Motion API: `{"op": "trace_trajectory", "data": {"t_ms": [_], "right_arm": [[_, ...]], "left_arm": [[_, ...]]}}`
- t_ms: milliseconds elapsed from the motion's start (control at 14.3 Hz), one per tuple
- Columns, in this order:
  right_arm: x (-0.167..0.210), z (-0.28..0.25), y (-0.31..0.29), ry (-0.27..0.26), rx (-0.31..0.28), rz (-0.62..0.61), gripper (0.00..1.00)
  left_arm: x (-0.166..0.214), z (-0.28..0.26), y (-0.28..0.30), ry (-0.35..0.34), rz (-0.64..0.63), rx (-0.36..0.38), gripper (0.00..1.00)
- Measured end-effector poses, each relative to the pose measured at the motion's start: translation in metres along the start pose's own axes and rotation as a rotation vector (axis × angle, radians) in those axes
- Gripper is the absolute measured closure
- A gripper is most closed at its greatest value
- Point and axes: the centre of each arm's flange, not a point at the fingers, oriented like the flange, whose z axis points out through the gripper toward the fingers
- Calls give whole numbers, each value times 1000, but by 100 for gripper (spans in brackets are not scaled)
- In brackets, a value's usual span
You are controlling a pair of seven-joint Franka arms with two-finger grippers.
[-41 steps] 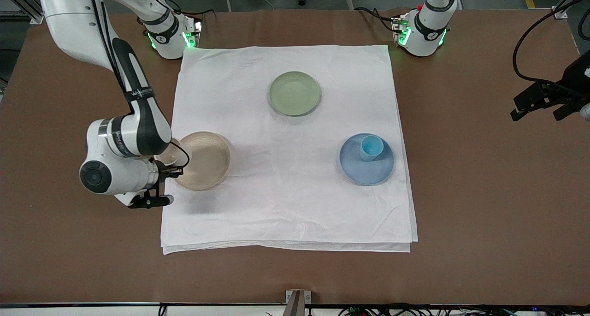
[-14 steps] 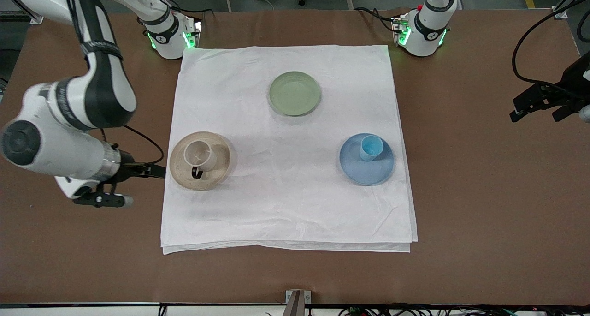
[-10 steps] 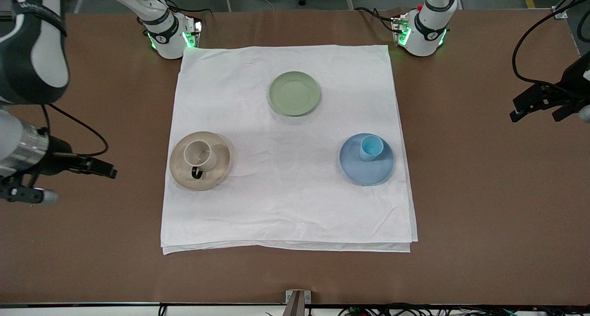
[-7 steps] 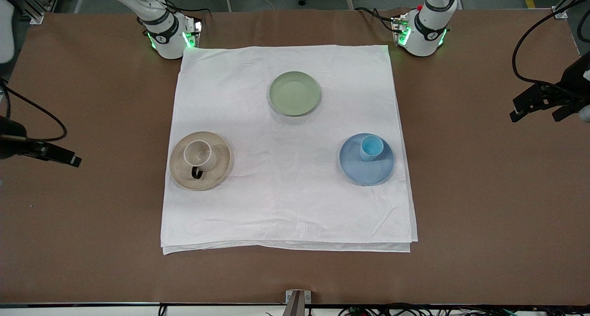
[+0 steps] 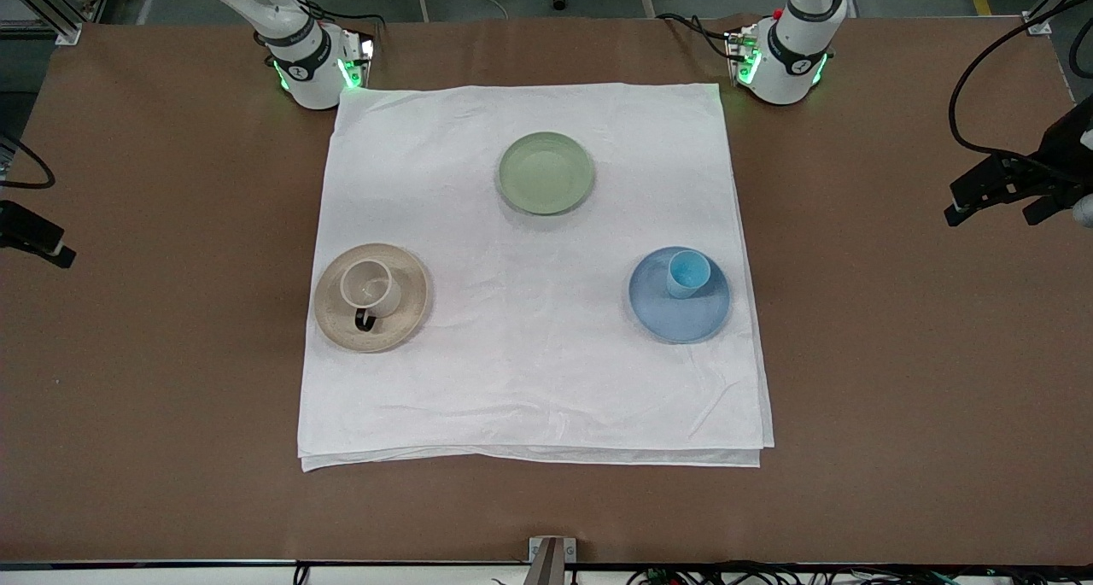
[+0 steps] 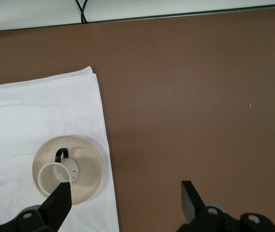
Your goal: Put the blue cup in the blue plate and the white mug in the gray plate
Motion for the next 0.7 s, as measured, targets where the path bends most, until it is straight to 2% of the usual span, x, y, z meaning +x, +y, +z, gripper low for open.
{"op": "trace_trajectory", "data": {"t_ms": [700], "right_arm": [[-33,-5,-1,-18,9,-5,0]], "left_arm": [[0,0,0,0,0,0,0]]}}
